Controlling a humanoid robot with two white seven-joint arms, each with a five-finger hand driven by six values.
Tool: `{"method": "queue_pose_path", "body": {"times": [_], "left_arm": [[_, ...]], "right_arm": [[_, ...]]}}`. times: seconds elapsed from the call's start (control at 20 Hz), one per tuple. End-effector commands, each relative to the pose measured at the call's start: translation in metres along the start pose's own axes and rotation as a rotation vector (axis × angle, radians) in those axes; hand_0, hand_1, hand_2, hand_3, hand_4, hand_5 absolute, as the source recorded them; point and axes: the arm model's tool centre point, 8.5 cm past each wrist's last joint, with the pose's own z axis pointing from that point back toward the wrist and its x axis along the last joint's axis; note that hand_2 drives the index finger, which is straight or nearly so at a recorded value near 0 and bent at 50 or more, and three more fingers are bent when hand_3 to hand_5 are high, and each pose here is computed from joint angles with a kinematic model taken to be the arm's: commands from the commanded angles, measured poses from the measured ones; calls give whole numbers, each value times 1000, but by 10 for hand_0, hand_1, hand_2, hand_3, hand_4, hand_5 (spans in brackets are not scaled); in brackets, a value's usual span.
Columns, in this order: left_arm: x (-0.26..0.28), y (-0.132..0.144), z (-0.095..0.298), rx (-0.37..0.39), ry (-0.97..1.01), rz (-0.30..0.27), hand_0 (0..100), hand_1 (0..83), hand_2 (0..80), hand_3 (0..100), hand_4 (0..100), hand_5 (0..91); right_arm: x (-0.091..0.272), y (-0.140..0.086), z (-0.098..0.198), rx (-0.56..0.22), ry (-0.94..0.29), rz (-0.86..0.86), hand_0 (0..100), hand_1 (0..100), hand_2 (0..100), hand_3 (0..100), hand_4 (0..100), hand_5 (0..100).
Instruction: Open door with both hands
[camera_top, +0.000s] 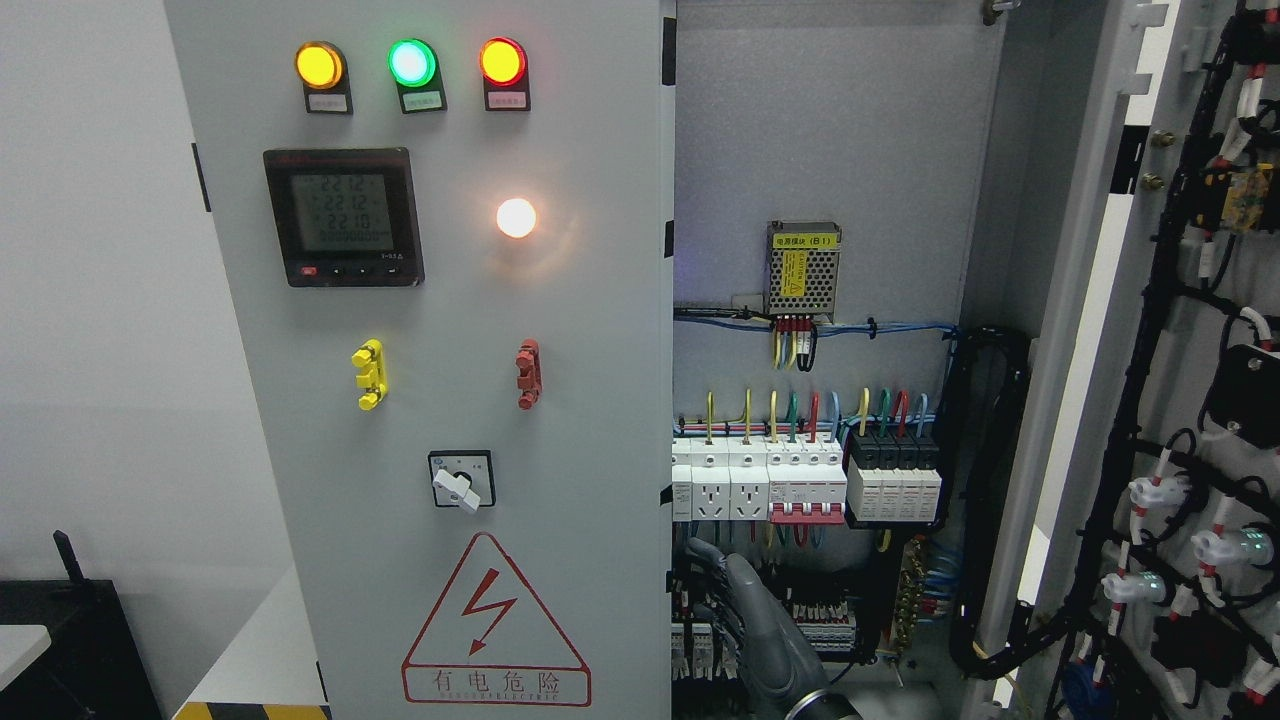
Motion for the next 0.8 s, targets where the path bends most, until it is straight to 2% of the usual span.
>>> {"method": "queue_pose_path", "body": {"times": [0.0,0.4,0.75], "left_arm": [[0,-1,0,-1,0,0,0,0,0,0,31,0],[0,-1,0,-1,0,0,0,0,0,0,30,0],[0,-1,0,-1,0,0,0,0,0,0,31,0]], "right_arm": [[-6,5,-2,26,21,12,107,0,0,0,0,0],[0,-1,-5,27,18,25,107,0,0,0,0,0],[-1,6,-8,47,23,12,107,0,0,0,0,0]]}}
